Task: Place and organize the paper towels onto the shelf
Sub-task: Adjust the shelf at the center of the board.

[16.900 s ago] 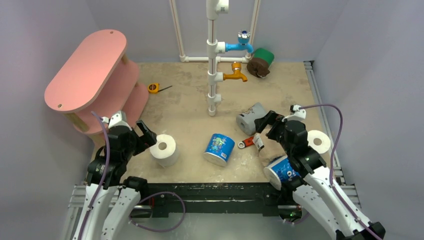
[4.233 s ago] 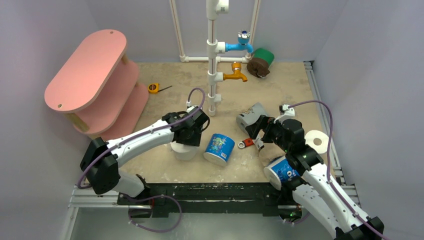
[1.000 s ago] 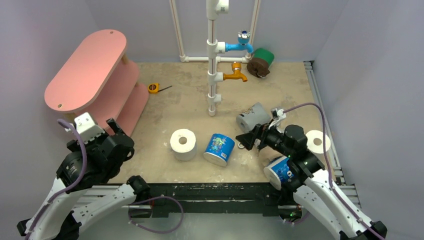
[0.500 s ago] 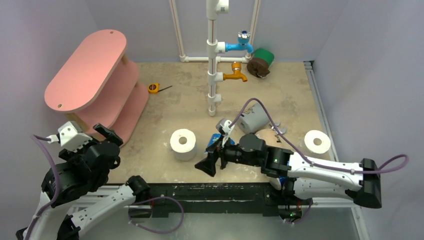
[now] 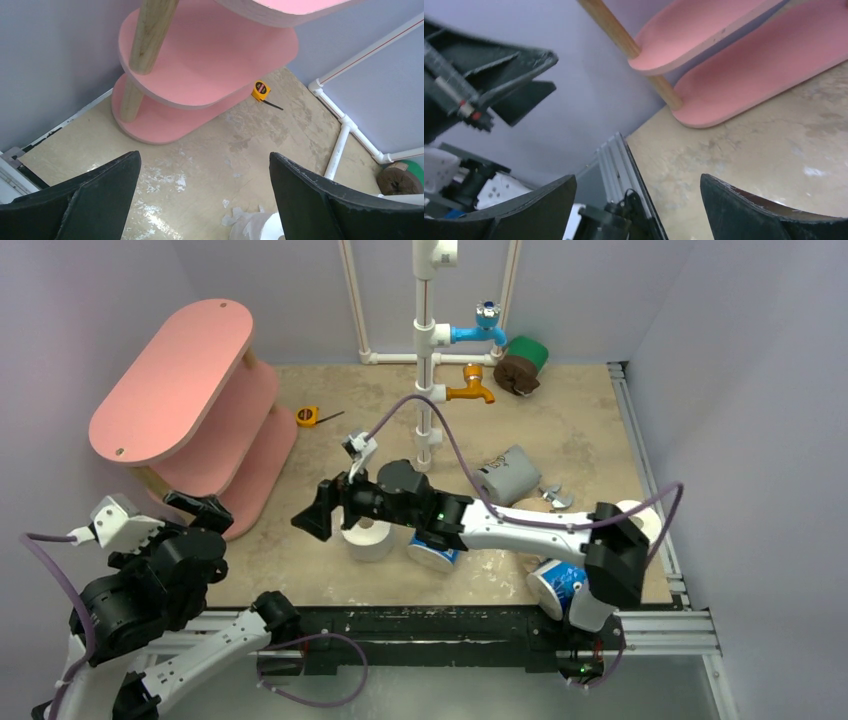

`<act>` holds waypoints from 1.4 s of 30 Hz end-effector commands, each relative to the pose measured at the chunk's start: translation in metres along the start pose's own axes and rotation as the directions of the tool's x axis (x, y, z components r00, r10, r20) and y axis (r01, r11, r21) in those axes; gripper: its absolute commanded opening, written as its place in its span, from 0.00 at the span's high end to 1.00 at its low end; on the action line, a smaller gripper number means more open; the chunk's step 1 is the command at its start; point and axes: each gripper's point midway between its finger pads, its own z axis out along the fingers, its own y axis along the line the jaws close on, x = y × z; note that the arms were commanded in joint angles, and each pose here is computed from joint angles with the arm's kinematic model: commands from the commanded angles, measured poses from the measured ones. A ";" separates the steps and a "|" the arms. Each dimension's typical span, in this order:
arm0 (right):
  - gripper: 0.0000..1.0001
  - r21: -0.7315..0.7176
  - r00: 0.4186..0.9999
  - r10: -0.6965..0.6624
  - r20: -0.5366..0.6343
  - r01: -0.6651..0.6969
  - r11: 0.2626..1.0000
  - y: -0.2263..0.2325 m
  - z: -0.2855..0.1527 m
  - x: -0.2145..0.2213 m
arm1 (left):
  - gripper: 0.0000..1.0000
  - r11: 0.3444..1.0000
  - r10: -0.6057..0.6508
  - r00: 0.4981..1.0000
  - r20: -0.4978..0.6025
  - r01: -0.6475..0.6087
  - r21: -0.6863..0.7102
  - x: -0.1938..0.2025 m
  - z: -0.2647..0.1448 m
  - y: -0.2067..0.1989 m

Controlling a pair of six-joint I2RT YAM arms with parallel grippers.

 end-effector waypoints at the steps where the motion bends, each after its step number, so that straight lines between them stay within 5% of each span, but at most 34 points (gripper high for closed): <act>1: 0.05 -0.133 0.978 0.205 0.048 -0.197 0.971 0.005 0.042 -0.040 | 0.01 0.978 0.190 0.981 0.028 -0.186 -0.097 -0.009 -0.001 0.033; 13: 0.09 0.002 0.883 0.469 0.022 -0.469 0.883 -0.064 0.145 -0.041 | 0.01 0.983 0.168 0.983 0.072 -0.162 -0.089 -0.029 -0.005 0.028; 23: 0.14 0.028 0.791 0.600 0.124 -0.607 0.794 -0.105 0.198 -0.041 | 0.02 0.983 0.177 0.984 0.012 -0.177 -0.042 -0.008 -0.002 0.020; 33: 0.18 -0.105 0.694 0.687 0.217 -0.683 0.723 -0.111 0.216 -0.062 | 0.02 0.988 0.150 0.989 0.009 -0.150 -0.023 -0.004 -0.002 0.025; 42: 0.24 -0.234 0.671 0.707 0.223 -0.668 0.707 -0.093 0.220 -0.078 | 0.05 0.993 0.115 0.993 -0.007 -0.115 -0.002 0.008 -0.001 0.031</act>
